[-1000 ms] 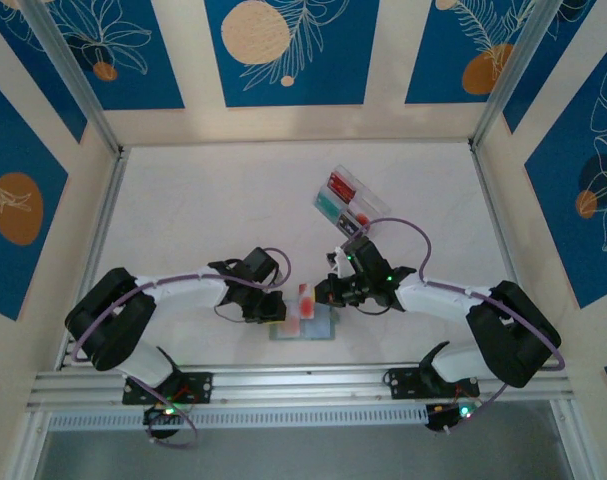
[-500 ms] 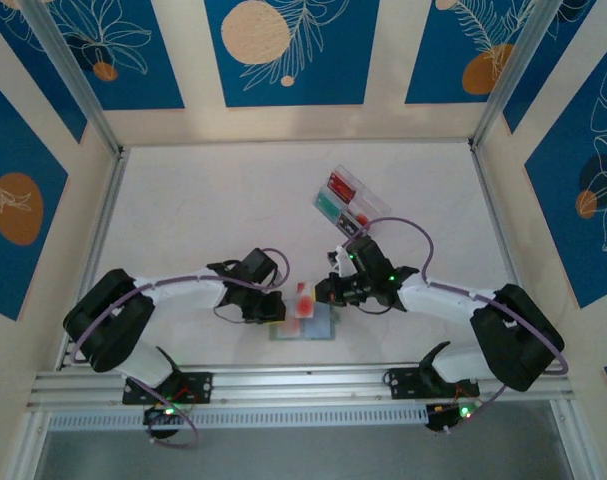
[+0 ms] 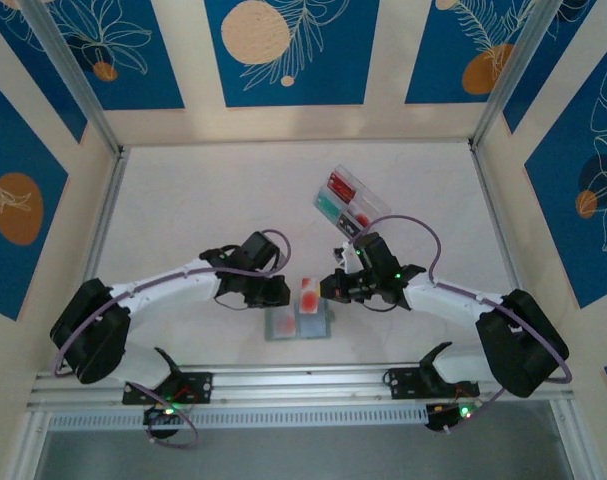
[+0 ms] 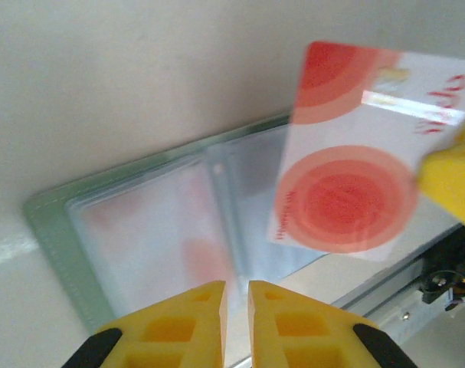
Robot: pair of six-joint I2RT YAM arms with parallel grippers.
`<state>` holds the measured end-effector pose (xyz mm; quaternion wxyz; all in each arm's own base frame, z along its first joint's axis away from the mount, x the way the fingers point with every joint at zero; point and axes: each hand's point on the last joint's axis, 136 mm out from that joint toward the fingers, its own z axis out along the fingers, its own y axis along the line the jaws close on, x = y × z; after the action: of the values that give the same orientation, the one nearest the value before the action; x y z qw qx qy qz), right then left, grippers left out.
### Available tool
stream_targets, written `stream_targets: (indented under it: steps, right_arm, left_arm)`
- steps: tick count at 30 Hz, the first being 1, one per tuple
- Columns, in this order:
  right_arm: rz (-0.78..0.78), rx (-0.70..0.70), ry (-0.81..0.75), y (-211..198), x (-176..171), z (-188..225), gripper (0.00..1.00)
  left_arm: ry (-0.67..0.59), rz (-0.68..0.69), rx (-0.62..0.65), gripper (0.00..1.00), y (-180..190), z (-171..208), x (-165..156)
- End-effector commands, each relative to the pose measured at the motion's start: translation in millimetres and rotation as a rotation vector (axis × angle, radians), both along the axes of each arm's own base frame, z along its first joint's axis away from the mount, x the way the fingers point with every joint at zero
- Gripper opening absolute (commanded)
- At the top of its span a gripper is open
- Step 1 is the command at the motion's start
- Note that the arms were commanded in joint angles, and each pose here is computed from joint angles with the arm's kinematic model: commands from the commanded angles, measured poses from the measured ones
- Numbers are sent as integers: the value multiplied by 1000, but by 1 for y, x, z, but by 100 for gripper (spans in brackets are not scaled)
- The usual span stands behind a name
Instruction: Put the credit cards into the card holder
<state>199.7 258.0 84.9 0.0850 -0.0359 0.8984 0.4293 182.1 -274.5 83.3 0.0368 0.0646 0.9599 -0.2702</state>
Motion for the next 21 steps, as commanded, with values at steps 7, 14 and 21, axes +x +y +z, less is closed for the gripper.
stream_targets:
  steps: [7,14,21]
  right_arm:
    - [15,1,26,-3,-6,-6,0]
    - [32,49,32,5,-5,-3,0]
    - [49,69,51,11,-4,-8,0]
  left_arm:
    - [97,-34,26,14,-13,-35,-11]
    - [64,-32,227,13,25,-55,-12]
    - [85,-33,274,13,41,-74,-21]
